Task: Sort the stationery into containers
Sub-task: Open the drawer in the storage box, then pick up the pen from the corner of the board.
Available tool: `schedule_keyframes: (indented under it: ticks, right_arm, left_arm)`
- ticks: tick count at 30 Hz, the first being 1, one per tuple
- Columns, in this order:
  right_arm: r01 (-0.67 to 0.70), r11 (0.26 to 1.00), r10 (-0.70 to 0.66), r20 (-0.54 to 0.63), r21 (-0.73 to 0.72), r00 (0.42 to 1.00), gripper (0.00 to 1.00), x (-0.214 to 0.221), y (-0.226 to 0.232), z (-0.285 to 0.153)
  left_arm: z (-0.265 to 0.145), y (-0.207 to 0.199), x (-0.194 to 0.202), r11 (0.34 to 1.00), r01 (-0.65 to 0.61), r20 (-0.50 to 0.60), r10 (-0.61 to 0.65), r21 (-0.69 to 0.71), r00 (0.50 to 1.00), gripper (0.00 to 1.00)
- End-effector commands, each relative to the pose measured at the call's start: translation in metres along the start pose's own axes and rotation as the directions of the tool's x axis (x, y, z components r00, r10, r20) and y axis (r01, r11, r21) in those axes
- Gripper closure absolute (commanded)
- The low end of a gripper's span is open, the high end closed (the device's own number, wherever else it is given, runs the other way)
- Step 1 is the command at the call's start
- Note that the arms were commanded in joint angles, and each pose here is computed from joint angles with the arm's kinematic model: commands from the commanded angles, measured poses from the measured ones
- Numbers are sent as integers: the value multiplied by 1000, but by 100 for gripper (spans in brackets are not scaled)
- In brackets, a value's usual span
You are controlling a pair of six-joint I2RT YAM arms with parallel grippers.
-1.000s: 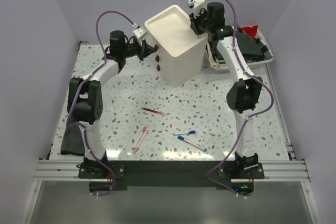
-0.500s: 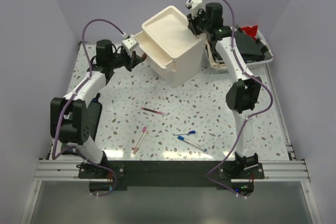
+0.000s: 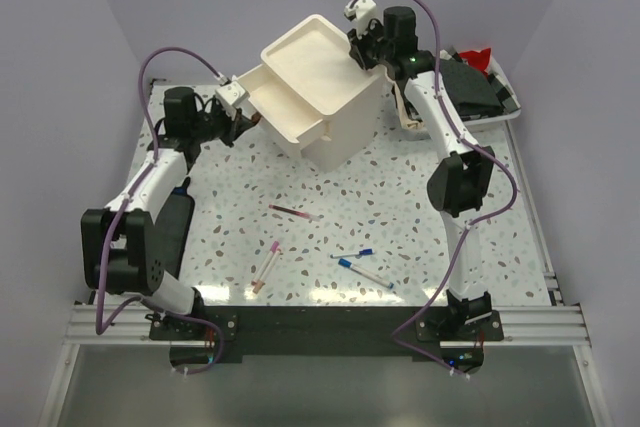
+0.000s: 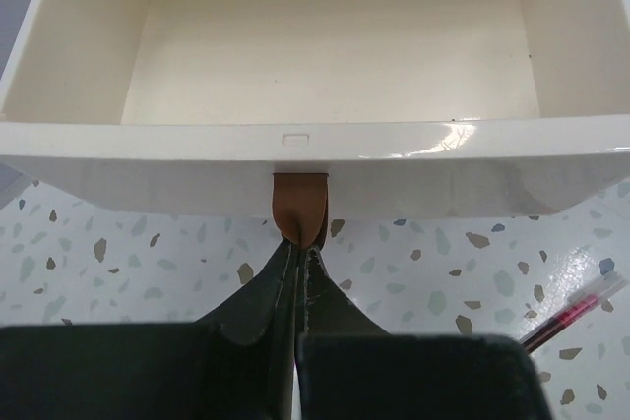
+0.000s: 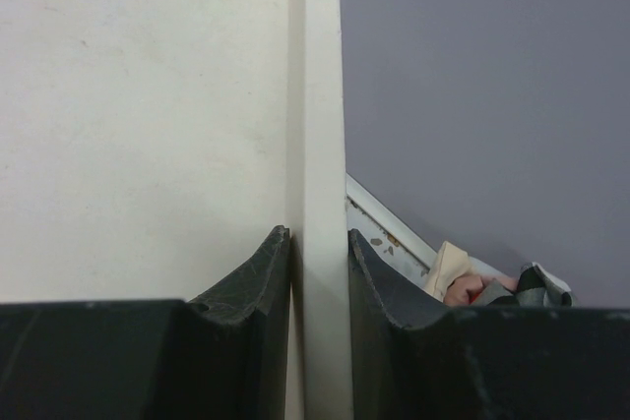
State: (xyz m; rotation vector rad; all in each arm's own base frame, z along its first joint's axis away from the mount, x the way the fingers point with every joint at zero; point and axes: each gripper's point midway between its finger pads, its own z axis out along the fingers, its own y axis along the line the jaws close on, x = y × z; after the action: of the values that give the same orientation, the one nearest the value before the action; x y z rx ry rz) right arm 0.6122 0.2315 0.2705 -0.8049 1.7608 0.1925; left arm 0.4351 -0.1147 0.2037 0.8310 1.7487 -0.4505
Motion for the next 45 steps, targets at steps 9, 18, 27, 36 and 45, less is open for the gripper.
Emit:
schedule_keyframes:
  ticks: [9,18,27,36,45]
  right_arm:
    - [-43,979,-27,-340,-198,940,100,124,79,25]
    - [-28,989,-16,-298,-145,954,90,95,66,13]
    - [-32,998,26,-114,-49,993,1,-15,42,-69]
    - [58,954,-98,-125,-293,987,10,9,114,-192]
    - [-24,953,-92,-364,-301,927,9,135,156,-252]
  left_arm:
    - [-41,-15,1,999,-22,-32,21,-33,999,100]
    - [-61,7,-10,974,19,-27,-25,-225,999,31]
    - [-117,-13,-38,946,-71,-23,68,-316,997,6]
    - [-164,-30,-1,857,74,-15,-95,-510,995,0]
    - [-173,-27,24,817,122,-4,-150,-563,989,0]
